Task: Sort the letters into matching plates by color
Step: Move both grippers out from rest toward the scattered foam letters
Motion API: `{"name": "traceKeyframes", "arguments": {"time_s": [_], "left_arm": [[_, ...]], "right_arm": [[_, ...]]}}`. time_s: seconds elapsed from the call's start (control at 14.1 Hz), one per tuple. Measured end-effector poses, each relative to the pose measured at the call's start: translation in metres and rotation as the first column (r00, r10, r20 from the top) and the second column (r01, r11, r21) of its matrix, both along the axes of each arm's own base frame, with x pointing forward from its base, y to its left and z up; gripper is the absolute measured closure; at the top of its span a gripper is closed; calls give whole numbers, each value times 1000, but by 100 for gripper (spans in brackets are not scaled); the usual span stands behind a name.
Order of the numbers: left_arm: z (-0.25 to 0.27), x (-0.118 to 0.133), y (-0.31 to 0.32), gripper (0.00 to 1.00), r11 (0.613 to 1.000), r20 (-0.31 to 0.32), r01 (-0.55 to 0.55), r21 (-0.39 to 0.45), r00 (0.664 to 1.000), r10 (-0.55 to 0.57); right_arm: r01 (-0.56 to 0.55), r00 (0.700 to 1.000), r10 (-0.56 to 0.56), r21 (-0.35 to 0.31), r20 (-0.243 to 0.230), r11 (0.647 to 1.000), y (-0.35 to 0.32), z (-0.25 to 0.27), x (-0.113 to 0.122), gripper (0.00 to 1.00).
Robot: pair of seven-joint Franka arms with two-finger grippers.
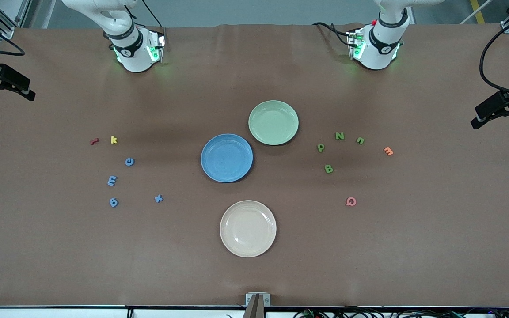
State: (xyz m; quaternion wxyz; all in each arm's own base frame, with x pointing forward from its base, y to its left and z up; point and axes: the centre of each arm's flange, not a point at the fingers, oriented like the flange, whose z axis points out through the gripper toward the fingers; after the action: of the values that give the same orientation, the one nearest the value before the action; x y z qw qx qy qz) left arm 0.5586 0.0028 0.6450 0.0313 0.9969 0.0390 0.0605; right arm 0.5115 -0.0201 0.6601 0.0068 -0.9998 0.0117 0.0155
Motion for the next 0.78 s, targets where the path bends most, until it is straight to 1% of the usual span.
{"name": "traceKeyframes", "arguments": {"time_s": [0.57, 0.64, 0.78], "left_arm": [[-2, -1, 2, 0, 1000, -13, -2, 0, 1000, 2], [-5, -1, 2, 0, 1000, -22, -2, 0, 1000, 2], [-17, 1, 2, 0, 1000, -55, -2, -1, 998, 2]], "right_arm": [[0, 1000, 0, 0, -3, 1000, 0, -1, 1, 0], [1, 1000, -1, 1, -16, 1000, -1, -7, 3, 0], [4, 998, -4, 1, -65, 1000, -3, -33, 18, 0]]}}
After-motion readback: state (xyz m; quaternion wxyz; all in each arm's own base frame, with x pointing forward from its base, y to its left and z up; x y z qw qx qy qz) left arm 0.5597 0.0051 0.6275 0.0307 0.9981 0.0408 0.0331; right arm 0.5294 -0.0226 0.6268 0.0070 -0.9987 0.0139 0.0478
